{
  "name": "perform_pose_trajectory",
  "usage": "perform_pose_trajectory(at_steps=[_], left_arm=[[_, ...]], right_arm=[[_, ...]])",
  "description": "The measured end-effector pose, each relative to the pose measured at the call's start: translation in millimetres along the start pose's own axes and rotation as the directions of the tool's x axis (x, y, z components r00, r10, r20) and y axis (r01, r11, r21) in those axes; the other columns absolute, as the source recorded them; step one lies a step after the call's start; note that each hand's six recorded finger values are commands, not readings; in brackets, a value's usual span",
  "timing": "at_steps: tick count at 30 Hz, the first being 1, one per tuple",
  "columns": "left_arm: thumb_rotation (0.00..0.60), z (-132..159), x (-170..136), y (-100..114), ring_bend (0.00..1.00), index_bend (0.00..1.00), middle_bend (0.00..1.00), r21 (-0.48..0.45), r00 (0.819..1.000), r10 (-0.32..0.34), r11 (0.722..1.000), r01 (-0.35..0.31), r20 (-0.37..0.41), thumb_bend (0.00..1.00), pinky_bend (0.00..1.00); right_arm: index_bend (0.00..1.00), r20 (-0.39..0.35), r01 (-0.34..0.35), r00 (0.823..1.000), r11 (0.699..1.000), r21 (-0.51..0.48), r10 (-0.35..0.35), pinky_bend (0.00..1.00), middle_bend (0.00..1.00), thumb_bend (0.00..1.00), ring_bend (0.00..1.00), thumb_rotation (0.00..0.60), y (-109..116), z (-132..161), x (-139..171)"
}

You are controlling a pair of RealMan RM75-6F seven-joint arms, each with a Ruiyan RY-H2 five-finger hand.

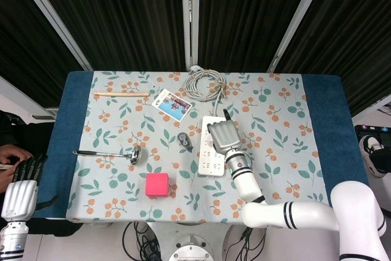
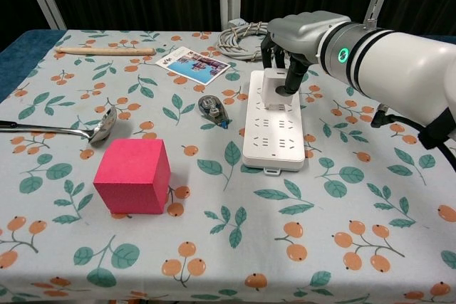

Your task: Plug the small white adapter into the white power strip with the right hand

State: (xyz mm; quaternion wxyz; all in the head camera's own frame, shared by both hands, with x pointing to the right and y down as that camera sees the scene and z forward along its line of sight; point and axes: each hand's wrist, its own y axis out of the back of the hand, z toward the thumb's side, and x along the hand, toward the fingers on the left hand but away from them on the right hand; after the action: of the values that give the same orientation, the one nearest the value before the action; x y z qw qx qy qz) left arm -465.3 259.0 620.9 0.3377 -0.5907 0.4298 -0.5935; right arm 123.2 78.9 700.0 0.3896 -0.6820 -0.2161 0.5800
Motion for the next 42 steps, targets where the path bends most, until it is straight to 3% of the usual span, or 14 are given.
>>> perform_pose_trajectory(at_steps=[42], left_arm=[[0.6,-7.2,1.3,-8.2,0.0,0.02,0.0,-0.026,1.0,-0.003,1.0,0.003,0.0,0.0,0.0]], right_arm=[[0.8,0.044,-0.027,0.999,0.998,0.06,0.024,0.0,0.71,0.85,0.49,0.6,-8.8,18.9,2.2]])
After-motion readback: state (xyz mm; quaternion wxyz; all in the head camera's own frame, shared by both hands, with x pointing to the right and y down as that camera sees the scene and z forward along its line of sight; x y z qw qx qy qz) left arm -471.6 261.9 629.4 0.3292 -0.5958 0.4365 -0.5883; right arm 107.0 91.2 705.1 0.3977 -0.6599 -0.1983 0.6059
